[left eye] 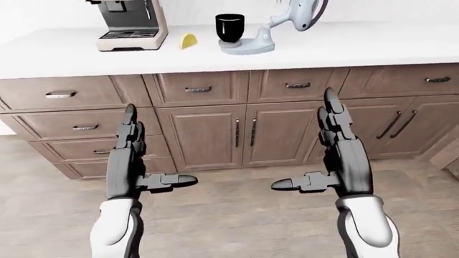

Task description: Place the cheese in the stand mixer bowl.

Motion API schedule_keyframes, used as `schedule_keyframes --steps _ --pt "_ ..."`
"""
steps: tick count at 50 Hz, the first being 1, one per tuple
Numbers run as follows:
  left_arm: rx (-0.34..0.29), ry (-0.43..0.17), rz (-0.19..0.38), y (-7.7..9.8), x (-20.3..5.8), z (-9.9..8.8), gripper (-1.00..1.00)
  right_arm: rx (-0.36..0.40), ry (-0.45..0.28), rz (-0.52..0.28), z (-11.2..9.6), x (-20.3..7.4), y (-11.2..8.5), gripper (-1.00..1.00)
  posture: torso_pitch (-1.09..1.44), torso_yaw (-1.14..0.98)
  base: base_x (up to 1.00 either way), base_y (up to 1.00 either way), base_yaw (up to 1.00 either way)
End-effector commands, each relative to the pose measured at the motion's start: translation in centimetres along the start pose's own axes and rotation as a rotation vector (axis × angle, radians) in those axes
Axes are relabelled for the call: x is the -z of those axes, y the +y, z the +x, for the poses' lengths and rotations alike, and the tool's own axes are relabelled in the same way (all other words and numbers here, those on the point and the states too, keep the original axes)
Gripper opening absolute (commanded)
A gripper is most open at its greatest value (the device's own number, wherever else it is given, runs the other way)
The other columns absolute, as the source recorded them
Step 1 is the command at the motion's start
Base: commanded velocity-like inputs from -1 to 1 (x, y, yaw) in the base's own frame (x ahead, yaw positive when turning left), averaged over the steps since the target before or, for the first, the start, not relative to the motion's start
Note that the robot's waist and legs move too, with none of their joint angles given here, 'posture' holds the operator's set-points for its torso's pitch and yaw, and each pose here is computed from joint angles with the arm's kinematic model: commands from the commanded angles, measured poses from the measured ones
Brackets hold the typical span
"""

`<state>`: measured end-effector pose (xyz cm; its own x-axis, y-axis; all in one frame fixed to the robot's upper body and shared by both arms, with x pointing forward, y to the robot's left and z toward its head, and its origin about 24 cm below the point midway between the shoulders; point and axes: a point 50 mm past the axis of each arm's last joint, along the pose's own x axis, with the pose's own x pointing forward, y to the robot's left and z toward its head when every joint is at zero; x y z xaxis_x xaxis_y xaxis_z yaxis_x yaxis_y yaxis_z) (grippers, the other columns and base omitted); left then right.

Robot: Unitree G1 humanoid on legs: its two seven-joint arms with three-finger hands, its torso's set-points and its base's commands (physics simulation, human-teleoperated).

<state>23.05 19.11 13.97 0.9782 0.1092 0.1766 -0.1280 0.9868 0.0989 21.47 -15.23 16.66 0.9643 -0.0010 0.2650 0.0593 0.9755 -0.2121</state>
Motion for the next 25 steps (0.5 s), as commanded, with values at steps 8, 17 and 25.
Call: schedule_keyframes --steps 8,17,25 --pt "0.006 -0.083 0.001 -0.16 -1.46 -0.13 1.0 0.015 -0.065 -0.008 -0.08 -1.09 -0.21 1.0 0.0 0.0 0.0 0.26 0.0" --pt "0.007 -0.082 0.001 -0.22 -1.34 -0.07 1.0 0.017 -0.066 -0.009 -0.05 -1.06 -0.23 1.0 0.0 0.0 0.0 0.08 0.0" --pt "0.006 -0.081 0.001 -0.19 -1.32 -0.03 1.0 0.018 -0.071 -0.009 -0.12 -1.15 -0.26 1.0 0.0 0.0 0.1 0.0 0.0"
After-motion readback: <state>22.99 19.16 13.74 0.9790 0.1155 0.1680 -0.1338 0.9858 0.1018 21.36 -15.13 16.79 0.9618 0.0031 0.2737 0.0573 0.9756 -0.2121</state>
